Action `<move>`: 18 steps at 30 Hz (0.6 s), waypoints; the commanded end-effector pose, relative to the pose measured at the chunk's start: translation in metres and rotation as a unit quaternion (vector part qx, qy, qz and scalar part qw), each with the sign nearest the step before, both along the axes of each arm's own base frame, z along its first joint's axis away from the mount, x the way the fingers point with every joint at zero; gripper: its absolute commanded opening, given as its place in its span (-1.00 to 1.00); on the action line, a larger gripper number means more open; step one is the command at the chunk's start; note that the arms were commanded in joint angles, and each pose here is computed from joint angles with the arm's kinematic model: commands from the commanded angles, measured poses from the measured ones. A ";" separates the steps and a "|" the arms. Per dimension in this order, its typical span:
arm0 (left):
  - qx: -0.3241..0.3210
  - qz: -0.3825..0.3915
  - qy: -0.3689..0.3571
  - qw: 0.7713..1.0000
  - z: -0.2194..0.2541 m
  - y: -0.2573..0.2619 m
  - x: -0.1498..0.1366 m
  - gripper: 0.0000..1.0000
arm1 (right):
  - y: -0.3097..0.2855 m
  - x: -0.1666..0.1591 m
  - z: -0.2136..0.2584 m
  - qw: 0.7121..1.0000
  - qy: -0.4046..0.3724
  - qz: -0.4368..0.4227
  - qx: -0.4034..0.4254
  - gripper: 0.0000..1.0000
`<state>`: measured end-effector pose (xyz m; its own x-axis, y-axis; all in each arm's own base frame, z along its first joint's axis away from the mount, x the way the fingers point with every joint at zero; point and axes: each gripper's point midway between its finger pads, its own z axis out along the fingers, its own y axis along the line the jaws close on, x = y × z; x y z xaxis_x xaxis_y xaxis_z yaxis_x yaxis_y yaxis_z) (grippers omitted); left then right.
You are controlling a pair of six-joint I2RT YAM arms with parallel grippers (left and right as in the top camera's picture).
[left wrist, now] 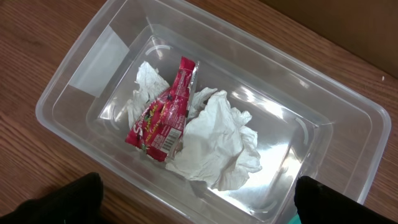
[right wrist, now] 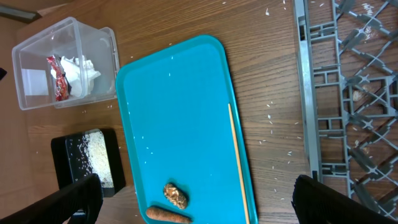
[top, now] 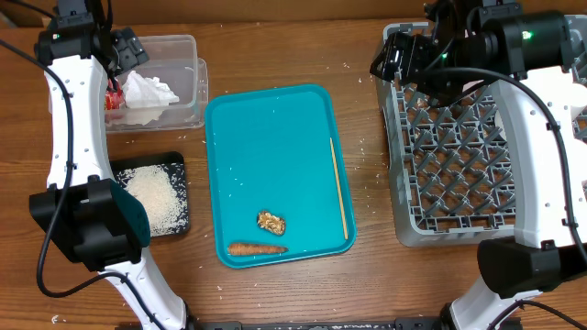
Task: Sort waste into correct bins and load items into the dishwasher
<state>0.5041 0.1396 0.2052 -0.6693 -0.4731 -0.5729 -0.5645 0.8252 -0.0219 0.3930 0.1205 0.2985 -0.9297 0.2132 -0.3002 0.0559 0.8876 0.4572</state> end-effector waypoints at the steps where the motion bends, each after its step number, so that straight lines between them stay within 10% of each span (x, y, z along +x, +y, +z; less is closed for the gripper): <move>1: -0.001 0.011 -0.001 1.000 -0.002 0.001 0.000 1.00 | 0.003 -0.001 0.000 1.000 -0.001 0.003 0.003 1.00; 18: -0.097 -0.048 -0.010 0.994 -0.008 -0.037 0.006 1.00 | 0.003 -0.001 0.001 1.000 -0.001 0.003 0.003 1.00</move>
